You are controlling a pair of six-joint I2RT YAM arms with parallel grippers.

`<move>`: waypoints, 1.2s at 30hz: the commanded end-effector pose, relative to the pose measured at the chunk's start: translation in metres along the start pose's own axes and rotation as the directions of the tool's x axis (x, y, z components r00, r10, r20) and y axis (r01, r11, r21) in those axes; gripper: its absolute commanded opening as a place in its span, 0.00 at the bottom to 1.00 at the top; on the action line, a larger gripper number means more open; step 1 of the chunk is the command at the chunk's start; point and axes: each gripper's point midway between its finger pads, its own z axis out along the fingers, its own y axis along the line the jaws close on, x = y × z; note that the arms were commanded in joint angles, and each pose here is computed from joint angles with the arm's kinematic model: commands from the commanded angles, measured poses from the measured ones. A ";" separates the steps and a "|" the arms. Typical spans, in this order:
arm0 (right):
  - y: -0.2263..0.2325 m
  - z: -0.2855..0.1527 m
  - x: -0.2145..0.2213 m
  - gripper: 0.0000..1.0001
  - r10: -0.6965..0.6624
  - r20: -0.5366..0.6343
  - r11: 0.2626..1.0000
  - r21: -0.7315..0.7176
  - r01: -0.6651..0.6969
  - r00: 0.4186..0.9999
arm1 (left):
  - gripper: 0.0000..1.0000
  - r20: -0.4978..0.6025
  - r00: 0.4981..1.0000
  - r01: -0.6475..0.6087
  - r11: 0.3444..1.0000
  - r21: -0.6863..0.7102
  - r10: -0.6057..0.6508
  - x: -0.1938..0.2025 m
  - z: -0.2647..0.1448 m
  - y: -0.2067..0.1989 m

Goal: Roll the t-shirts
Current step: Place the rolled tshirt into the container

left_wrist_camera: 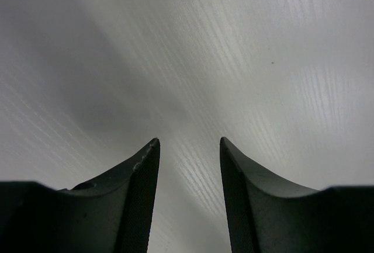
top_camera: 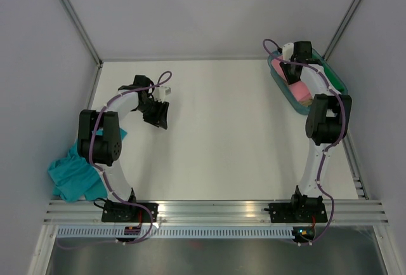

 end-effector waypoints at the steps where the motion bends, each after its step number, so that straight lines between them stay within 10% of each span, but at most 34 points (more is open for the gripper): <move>1: 0.005 0.008 -0.002 0.12 0.009 0.000 1.000 -0.016 -0.009 1.000 | 0.51 -0.003 1.000 -0.023 1.000 -0.018 0.023 -0.004 -0.001 0.009; 5: 0.008 0.005 0.005 0.21 0.010 -0.026 0.999 -0.034 -0.011 1.000 | 0.51 -0.009 1.000 -0.019 1.000 -0.017 0.018 -0.002 0.000 0.010; 8: 0.007 0.001 0.006 0.52 0.026 -0.034 0.999 -0.028 -0.027 0.999 | 0.51 -0.010 1.000 -0.016 1.000 -0.013 0.016 -0.001 0.001 0.010; 18: -0.028 -0.053 -0.050 0.76 0.033 0.122 0.998 0.042 -0.038 0.992 | 0.51 -0.006 1.000 -0.016 1.000 -0.010 0.016 -0.003 0.001 0.010; 19: -0.026 -0.064 -0.057 0.98 0.020 0.149 0.999 0.022 -0.024 0.989 | 0.51 -0.002 1.000 -0.015 1.000 -0.006 0.015 -0.004 0.000 0.009; 27: -0.012 -0.103 -0.052 0.98 0.111 0.220 0.994 -0.039 -0.105 0.969 | 0.51 0.035 0.999 -0.026 1.000 0.004 0.026 -0.019 -0.005 0.007; 32: -0.045 -0.145 -0.043 0.95 0.467 0.373 0.876 -0.071 -0.477 0.802 | 0.51 0.040 0.999 -0.024 1.000 0.009 0.024 -0.019 -0.007 0.005; 36: -0.055 -0.150 -0.010 0.74 0.775 0.420 0.603 -0.269 -0.751 0.472 | 0.51 0.036 0.999 -0.013 1.000 0.017 0.012 -0.017 -0.006 0.003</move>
